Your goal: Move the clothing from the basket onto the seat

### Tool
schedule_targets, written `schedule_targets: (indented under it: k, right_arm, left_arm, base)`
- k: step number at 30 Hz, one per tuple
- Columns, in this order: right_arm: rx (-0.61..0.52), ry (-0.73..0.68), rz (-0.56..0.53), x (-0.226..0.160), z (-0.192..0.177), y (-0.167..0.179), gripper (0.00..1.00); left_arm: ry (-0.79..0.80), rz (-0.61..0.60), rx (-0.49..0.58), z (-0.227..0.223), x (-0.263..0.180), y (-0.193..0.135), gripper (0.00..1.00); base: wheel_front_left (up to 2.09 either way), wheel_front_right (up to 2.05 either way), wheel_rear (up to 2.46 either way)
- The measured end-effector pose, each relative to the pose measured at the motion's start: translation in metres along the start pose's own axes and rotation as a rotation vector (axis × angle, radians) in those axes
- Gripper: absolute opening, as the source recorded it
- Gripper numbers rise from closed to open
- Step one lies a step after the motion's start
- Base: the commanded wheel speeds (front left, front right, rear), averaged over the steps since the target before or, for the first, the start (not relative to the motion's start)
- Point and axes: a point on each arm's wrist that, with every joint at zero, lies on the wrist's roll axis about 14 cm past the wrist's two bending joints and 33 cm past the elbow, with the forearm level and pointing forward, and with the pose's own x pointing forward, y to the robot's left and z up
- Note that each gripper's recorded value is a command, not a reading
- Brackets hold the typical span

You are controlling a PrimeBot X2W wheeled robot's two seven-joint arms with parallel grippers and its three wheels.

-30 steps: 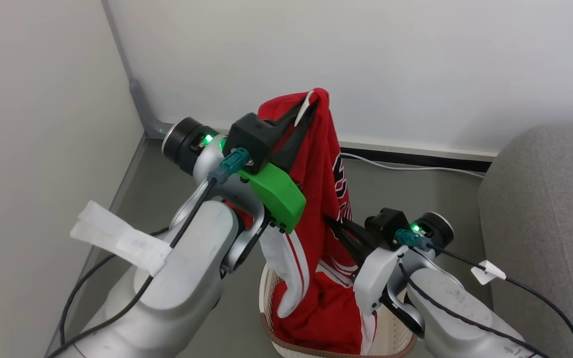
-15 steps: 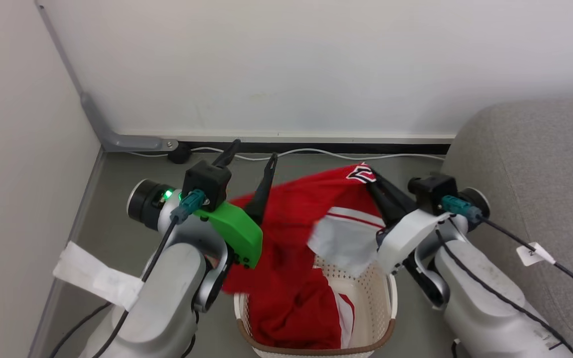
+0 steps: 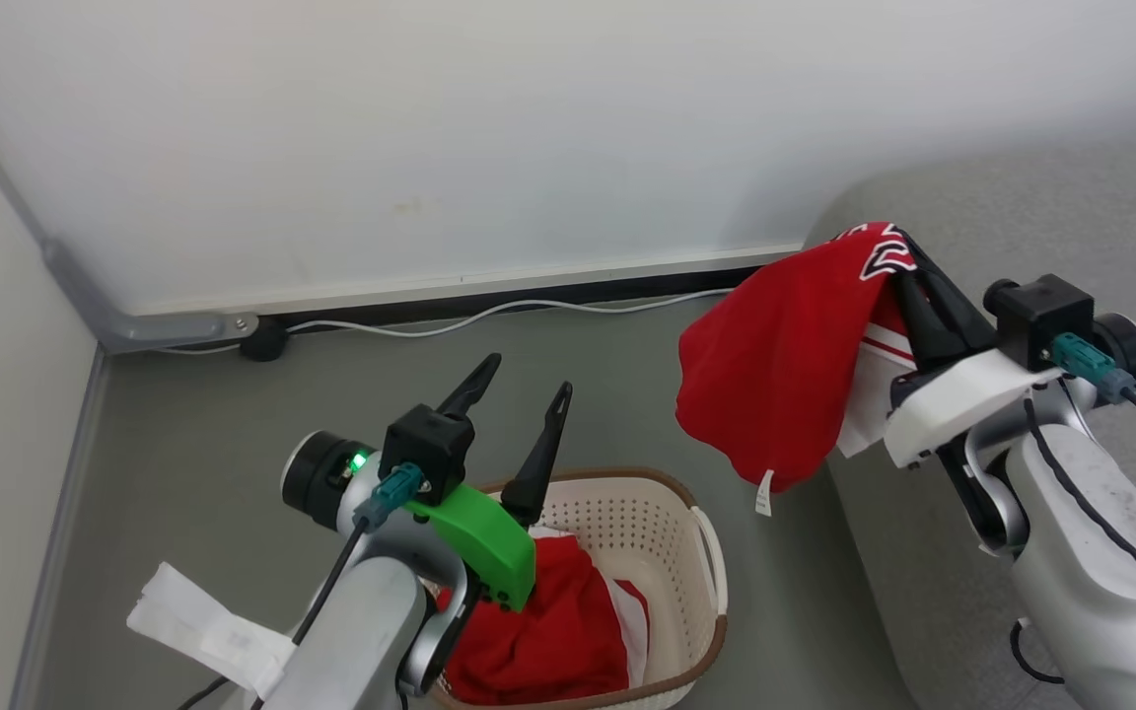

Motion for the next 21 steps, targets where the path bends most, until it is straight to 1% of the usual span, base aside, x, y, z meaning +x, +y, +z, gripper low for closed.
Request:
schedule_targets:
  k: [7,8,11,21]
  right_arm:
    - [-0.047,0.016,-0.142,-0.037,-0.002,-0.051,0.0]
    - [-0.065,0.021,-0.206,-0.059,-0.001,-0.071,0.0]
    - [-0.072,0.047,-0.256,-0.082,-0.007,-0.085,0.0]
    - [-0.093,0.066,-0.36,-0.124,-0.005,-0.115,0.0]
  left_arm:
    - [0.006,-0.109,-0.055,-0.007,0.008,-0.038,1.0]
    - [0.014,-0.184,-0.076,-0.012,0.011,-0.063,1.0]
    - [0.025,-0.246,-0.095,-0.016,0.014,-0.085,1.0]
    - [0.041,-0.382,-0.131,-0.024,0.021,-0.127,1.0]
  base:
    - [0.0,0.0,0.0]
    - [0.0,0.0,0.0]
    - [0.0,0.0,0.0]
    - [0.0,0.0,0.0]
